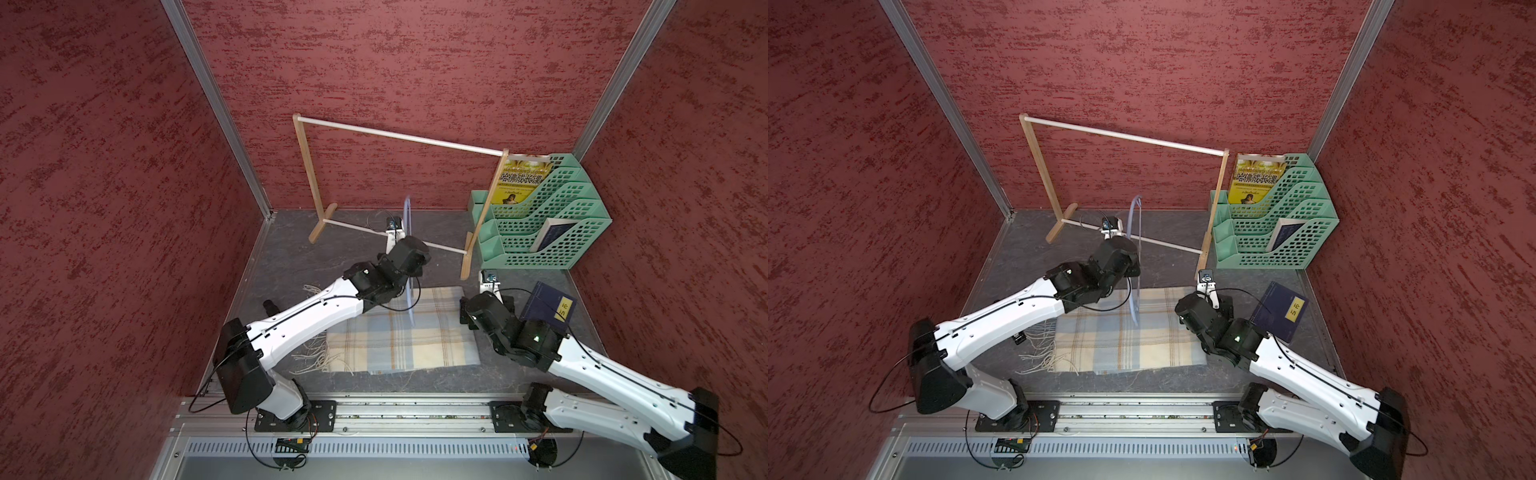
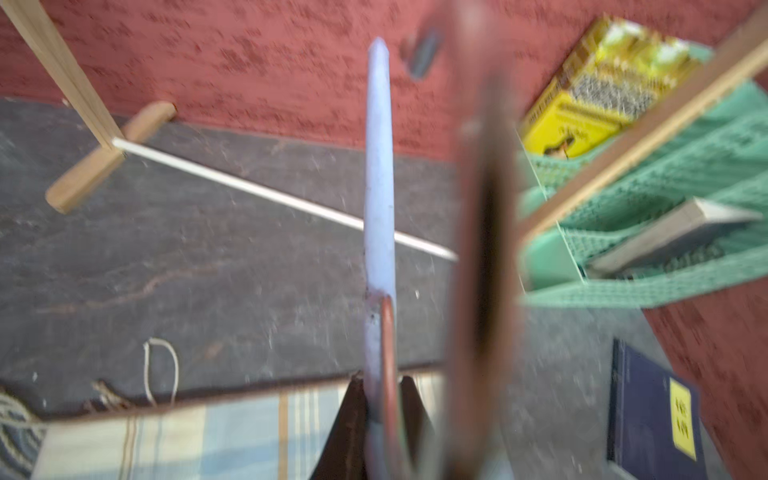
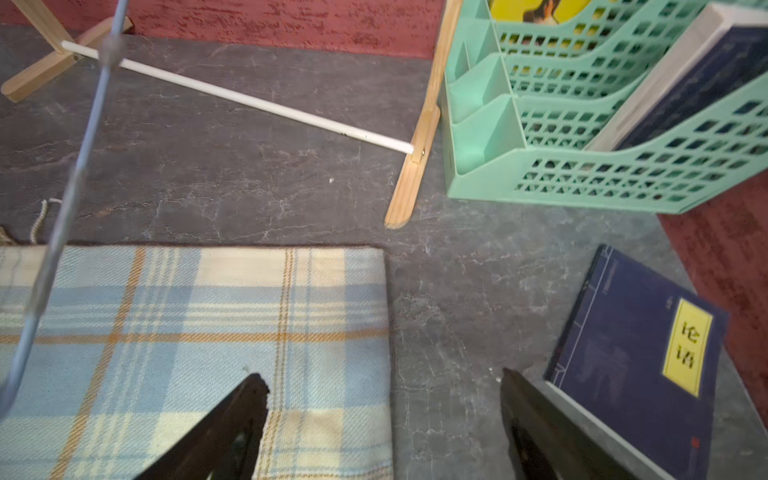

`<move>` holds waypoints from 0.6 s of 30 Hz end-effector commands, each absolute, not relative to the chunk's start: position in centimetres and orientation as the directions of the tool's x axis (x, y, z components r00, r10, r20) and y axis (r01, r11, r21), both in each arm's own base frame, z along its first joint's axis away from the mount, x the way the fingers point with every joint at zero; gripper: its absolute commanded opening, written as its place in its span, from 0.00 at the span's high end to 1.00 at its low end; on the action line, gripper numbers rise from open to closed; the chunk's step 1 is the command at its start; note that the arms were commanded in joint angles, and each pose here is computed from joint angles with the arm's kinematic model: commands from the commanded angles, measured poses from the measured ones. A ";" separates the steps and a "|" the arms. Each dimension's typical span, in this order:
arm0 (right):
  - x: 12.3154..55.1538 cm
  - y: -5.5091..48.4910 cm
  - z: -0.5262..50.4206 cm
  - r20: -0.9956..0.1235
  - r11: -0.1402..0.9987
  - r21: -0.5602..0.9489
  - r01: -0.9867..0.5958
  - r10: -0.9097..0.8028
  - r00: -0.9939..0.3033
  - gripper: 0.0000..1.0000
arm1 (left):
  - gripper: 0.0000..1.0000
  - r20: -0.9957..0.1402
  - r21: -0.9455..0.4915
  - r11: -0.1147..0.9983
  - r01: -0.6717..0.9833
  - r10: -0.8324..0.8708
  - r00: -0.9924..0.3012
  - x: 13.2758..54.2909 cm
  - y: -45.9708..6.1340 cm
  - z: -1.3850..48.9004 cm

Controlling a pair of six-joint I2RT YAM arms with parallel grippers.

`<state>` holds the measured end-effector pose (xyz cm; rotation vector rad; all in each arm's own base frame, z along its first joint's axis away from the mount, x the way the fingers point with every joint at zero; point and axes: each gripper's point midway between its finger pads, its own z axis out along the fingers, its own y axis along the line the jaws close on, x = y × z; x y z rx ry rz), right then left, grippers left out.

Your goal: Hang the scarf on the hanger

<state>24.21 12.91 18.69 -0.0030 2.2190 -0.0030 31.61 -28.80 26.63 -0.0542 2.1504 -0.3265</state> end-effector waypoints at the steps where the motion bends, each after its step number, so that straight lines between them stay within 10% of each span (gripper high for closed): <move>1: 22.9 11.8 15.9 -0.704 0.996 0.041 0.073 0.081 -0.706 0.10 | 1.00 -0.755 -0.273 0.962 -0.017 -0.225 -0.616 28.5 -27.6 24.4; 18: 21.4 11.1 9.4 -0.541 0.967 0.225 0.119 0.225 -0.811 0.14 | 1.00 -0.714 -0.335 0.931 -0.142 -0.349 -0.607 24.3 -27.8 16.6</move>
